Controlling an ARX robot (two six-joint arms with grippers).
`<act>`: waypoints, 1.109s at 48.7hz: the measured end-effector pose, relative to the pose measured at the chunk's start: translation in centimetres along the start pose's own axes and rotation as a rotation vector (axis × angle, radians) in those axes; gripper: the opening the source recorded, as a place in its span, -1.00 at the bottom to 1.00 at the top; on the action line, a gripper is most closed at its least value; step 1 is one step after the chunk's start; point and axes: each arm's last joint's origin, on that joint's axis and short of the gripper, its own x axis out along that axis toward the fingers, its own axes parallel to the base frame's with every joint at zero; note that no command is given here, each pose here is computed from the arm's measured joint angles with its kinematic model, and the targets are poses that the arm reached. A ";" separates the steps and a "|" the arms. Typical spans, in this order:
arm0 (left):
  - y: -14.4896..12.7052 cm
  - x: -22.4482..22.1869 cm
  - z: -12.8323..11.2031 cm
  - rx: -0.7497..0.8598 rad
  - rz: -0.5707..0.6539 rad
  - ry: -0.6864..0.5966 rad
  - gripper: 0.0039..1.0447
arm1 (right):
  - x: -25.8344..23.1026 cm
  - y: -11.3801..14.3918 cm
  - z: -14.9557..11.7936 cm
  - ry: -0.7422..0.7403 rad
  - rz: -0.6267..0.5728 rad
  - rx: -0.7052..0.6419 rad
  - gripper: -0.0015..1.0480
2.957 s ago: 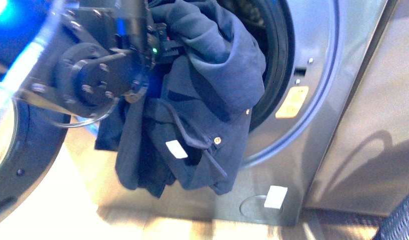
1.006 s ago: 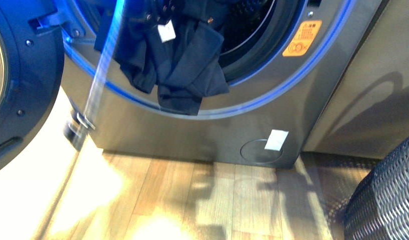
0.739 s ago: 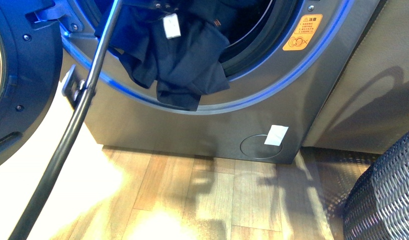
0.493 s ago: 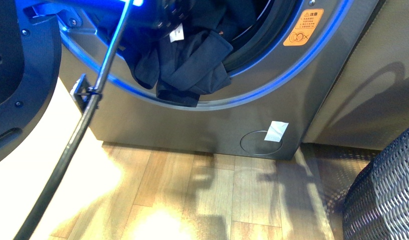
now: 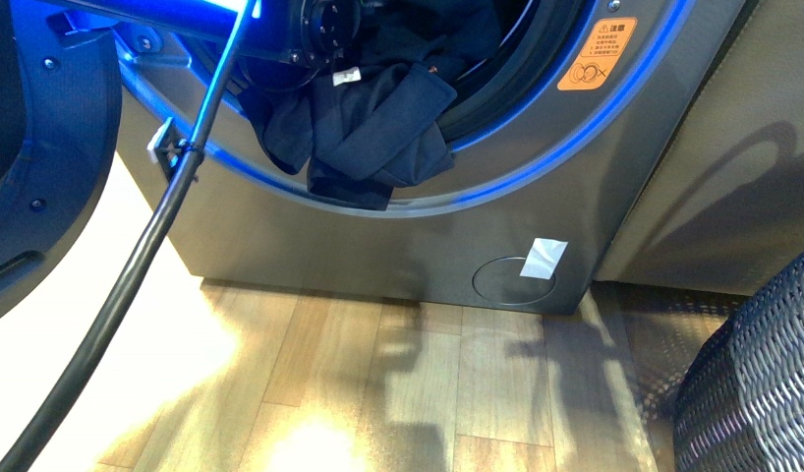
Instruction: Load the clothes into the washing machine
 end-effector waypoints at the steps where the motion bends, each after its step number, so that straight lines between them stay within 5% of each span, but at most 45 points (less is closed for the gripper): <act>1: -0.1 -0.2 0.1 0.000 -0.009 -0.001 0.18 | 0.0 0.0 0.0 0.000 0.000 0.000 -0.95; 11: 0.0 -2.6 1.2 -0.005 -0.035 -0.036 0.90 | 0.0 0.0 0.0 0.000 0.000 0.000 -0.95; 33: 2.0 -10.1 1.5 0.063 -0.054 -0.104 0.88 | 0.0 0.0 0.0 0.000 0.000 0.000 -0.95; 54: 0.7 -21.0 5.2 0.066 -0.209 -0.132 0.88 | 0.0 0.0 0.0 0.000 0.000 0.000 -0.95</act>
